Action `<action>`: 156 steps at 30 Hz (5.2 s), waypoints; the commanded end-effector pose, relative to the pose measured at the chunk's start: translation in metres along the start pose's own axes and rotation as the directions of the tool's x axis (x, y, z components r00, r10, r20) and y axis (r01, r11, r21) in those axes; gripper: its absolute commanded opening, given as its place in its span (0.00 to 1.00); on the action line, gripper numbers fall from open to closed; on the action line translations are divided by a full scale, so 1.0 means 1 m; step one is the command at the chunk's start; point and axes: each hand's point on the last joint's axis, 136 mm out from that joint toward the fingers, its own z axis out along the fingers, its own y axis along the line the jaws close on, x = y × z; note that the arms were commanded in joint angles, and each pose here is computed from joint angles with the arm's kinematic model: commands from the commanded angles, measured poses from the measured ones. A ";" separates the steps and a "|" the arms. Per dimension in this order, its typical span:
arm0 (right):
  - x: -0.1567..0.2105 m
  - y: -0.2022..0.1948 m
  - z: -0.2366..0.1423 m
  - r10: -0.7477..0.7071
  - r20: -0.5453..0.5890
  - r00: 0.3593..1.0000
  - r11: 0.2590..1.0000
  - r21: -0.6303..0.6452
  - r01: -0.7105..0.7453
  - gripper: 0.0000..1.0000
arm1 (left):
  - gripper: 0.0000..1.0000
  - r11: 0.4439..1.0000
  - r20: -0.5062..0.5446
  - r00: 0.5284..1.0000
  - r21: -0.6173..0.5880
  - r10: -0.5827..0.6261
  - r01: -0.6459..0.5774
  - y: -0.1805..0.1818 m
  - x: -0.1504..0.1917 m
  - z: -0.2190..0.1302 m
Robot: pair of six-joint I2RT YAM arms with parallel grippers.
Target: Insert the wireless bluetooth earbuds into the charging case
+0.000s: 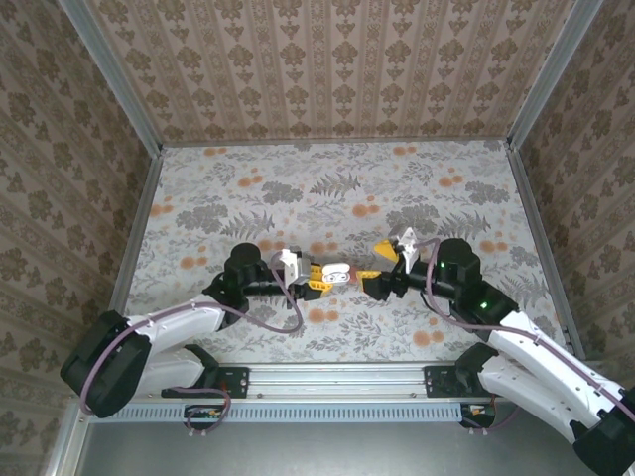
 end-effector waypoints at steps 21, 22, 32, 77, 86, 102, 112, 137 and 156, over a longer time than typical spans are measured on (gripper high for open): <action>0.011 0.045 0.038 -0.325 0.045 0.945 0.880 -0.353 0.319 0.87 | 0.08 0.993 0.063 0.993 0.047 0.103 -0.106 -0.017 -0.025 -0.002; 0.009 0.047 0.039 -0.324 0.048 0.945 0.875 -0.364 0.318 0.86 | 0.08 0.993 0.062 0.993 0.047 0.102 -0.105 -0.017 -0.025 -0.002; -0.002 0.065 0.030 -0.363 0.129 0.923 0.817 -0.431 0.382 0.69 | 0.08 0.996 0.047 0.995 0.000 0.092 -0.092 -0.009 -0.020 -0.003; 0.016 0.046 0.039 -0.459 0.110 0.881 0.793 -0.395 0.463 0.19 | 0.18 0.997 0.057 0.996 -0.027 0.069 -0.068 -0.006 -0.023 -0.005; 0.043 0.011 0.029 -0.318 -0.182 0.930 0.897 -0.375 0.233 0.19 | 0.71 0.968 0.016 1.000 -0.249 0.027 -0.022 0.025 -0.012 -0.016; 0.089 -0.101 0.024 0.340 -0.664 0.666 0.934 0.152 -0.324 0.17 | 0.86 0.581 -0.151 0.971 -0.814 -0.183 -0.017 0.108 0.038 -0.099; 0.121 -0.171 0.013 0.518 -0.725 0.453 0.846 0.356 -0.398 0.16 | 0.87 0.520 -0.133 0.947 -0.853 -0.294 0.041 0.121 0.055 -0.111; 0.160 -0.222 -0.009 0.649 -0.721 0.245 0.687 0.415 -0.596 0.21 | 0.85 0.583 -0.161 0.920 -0.808 -0.359 0.086 0.136 0.068 -0.091; 0.158 -0.258 -0.015 0.703 -0.638 0.315 0.686 0.490 -0.538 0.46 | 0.85 0.581 -0.195 0.867 -0.804 -0.459 0.127 0.132 0.070 -0.091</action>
